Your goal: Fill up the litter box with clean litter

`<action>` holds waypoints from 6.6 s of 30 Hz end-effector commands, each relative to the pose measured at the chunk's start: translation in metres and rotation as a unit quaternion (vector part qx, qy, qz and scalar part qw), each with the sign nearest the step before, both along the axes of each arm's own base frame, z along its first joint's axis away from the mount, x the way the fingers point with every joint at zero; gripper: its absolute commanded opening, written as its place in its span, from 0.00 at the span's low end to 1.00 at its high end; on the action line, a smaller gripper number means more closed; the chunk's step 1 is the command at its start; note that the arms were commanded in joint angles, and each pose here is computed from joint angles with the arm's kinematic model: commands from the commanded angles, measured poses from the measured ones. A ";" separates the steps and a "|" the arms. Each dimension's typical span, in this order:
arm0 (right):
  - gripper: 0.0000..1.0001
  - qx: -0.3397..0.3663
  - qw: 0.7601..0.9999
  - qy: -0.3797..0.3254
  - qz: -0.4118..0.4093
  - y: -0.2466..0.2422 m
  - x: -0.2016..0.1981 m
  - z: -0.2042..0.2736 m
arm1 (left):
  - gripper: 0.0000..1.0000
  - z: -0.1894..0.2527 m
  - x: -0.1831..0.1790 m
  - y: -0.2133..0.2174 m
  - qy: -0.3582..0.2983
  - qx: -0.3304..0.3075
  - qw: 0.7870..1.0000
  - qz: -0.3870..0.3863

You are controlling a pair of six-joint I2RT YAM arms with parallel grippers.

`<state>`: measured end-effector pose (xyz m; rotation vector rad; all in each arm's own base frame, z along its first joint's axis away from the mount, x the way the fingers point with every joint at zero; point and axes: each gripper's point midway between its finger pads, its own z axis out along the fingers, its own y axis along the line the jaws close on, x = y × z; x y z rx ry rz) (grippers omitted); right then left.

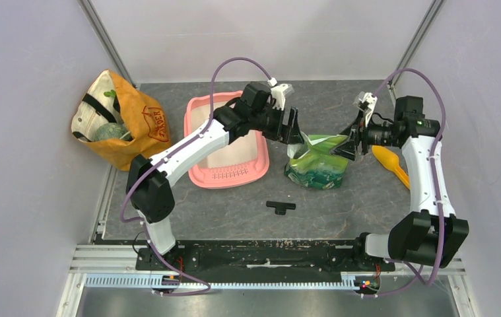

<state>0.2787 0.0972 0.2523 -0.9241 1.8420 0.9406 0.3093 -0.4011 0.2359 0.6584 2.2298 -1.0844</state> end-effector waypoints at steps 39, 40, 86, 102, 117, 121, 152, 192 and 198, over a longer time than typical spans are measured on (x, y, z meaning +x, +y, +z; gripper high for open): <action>0.86 -0.339 0.861 0.219 -0.309 -0.274 0.019 -0.090 | 0.93 0.153 0.034 0.082 -0.234 -0.025 0.971 -0.039; 0.86 -0.346 0.856 0.237 -0.303 -0.278 0.018 -0.104 | 0.93 0.154 0.034 0.082 -0.237 -0.025 0.971 -0.038; 0.17 -0.119 0.927 0.123 -0.333 -0.213 0.113 0.016 | 0.91 0.199 0.057 0.118 -0.218 -0.145 0.965 0.021; 0.17 0.333 0.936 -0.087 -0.075 -0.028 0.043 0.316 | 0.91 0.272 -0.017 0.051 -0.302 -0.289 0.892 -0.174; 0.16 0.363 0.930 -0.054 -0.017 0.036 0.017 0.297 | 0.93 0.255 -0.049 -0.017 -0.202 -0.342 0.900 -0.181; 0.16 0.349 0.936 -0.049 -0.017 0.050 0.018 0.285 | 0.93 0.253 -0.057 -0.025 -0.168 -0.357 0.899 -0.190; 0.97 0.118 0.954 0.041 -0.271 0.000 0.028 0.222 | 0.02 0.172 0.038 0.095 -0.507 0.153 0.838 -0.131; 0.00 0.099 0.978 0.105 -0.152 0.055 0.022 0.184 | 0.89 0.232 0.005 0.149 -0.276 -0.130 0.952 -0.033; 0.00 0.125 0.979 0.110 -0.120 0.064 0.022 0.182 | 0.90 0.237 -0.011 0.153 -0.067 -0.310 0.948 -0.010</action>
